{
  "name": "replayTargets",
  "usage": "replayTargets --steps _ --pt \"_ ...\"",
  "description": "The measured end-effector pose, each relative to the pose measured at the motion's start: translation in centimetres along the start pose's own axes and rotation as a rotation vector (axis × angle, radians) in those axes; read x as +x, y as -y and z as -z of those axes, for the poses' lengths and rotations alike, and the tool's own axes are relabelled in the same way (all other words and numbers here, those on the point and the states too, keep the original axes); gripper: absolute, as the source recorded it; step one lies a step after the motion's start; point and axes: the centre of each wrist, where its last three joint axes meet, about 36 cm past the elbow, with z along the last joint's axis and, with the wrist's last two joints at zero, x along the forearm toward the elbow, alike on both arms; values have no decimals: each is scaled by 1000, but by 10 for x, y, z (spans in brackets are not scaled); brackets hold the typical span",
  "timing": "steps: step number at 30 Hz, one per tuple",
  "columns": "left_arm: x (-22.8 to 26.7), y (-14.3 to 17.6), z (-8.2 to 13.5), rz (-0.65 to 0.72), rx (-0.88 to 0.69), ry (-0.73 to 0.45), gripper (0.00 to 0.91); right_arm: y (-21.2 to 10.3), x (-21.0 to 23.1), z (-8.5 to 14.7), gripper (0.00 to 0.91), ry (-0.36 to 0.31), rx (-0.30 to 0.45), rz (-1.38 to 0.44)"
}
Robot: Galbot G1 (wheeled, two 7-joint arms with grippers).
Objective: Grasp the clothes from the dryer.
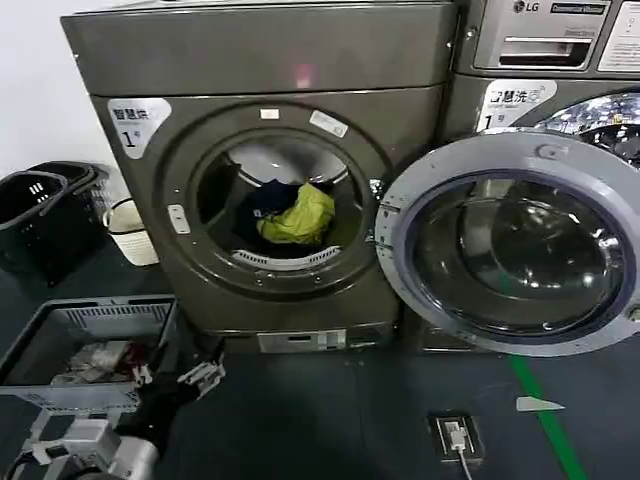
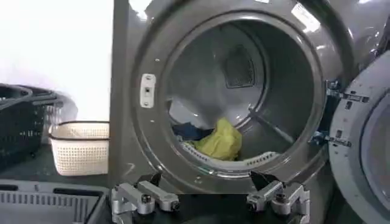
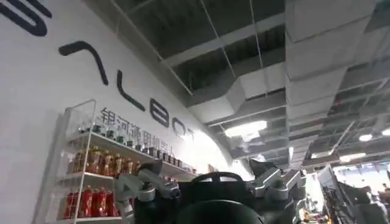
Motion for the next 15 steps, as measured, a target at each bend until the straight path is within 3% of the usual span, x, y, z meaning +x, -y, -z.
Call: replayTargets --steps 15 --pt "2 3 3 -19 -16 17 907 0 3 5 907 41 -27 36"
